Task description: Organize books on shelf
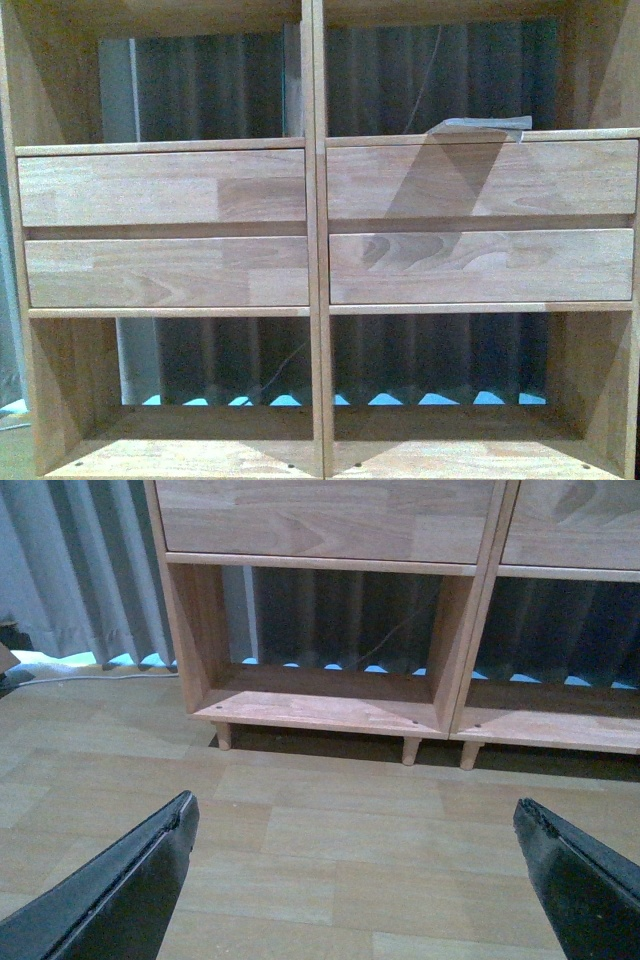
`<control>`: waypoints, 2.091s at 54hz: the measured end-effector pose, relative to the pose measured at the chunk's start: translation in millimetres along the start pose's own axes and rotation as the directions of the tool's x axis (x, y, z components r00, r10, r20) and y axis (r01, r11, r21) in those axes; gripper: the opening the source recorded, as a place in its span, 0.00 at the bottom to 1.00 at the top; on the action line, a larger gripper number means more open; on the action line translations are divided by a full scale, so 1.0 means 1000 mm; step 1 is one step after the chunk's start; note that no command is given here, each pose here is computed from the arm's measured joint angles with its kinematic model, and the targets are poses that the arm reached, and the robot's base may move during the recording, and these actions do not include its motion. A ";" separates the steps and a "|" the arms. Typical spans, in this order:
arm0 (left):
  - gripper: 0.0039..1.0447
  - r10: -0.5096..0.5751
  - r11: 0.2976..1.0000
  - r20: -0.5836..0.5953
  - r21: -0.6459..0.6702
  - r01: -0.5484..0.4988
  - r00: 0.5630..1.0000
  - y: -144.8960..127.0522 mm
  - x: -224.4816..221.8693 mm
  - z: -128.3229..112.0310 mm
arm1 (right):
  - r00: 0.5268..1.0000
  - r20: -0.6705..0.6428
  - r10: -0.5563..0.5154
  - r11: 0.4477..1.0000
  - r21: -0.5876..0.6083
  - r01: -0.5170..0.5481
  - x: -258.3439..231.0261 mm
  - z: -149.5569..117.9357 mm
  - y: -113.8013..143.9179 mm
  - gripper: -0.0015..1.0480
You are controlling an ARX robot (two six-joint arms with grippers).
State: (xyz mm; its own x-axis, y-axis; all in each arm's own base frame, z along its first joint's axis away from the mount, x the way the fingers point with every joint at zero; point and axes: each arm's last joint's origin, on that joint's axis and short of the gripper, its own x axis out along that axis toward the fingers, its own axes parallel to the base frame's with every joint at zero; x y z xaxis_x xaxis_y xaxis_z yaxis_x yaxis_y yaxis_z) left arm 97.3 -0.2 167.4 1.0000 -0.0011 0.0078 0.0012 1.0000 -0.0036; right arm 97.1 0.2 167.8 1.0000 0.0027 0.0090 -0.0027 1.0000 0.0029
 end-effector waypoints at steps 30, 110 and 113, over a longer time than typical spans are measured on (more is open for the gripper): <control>0.93 0.000 1.000 -0.001 0.000 0.000 1.000 0.000 0.000 0.000 | 1.000 0.000 0.000 1.000 0.000 0.000 0.000 0.000 0.000 0.93; 0.93 0.000 1.000 -0.001 0.000 0.000 1.000 0.000 0.000 0.000 | 1.000 0.000 0.000 1.000 0.000 0.000 0.000 0.000 0.000 0.93; 0.93 0.000 1.000 -0.001 0.000 0.000 1.000 0.000 0.000 0.000 | 1.000 0.000 0.000 1.000 0.000 0.000 0.000 0.000 0.000 0.93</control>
State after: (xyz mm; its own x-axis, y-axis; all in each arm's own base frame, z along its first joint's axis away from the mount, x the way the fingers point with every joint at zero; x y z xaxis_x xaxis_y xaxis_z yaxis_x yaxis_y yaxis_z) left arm 97.3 -0.2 167.3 1.0000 -0.0015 0.0067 0.0016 1.0000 -0.0040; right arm 97.1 0.2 167.8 1.0000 0.0027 0.0090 -0.0027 1.0000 0.0032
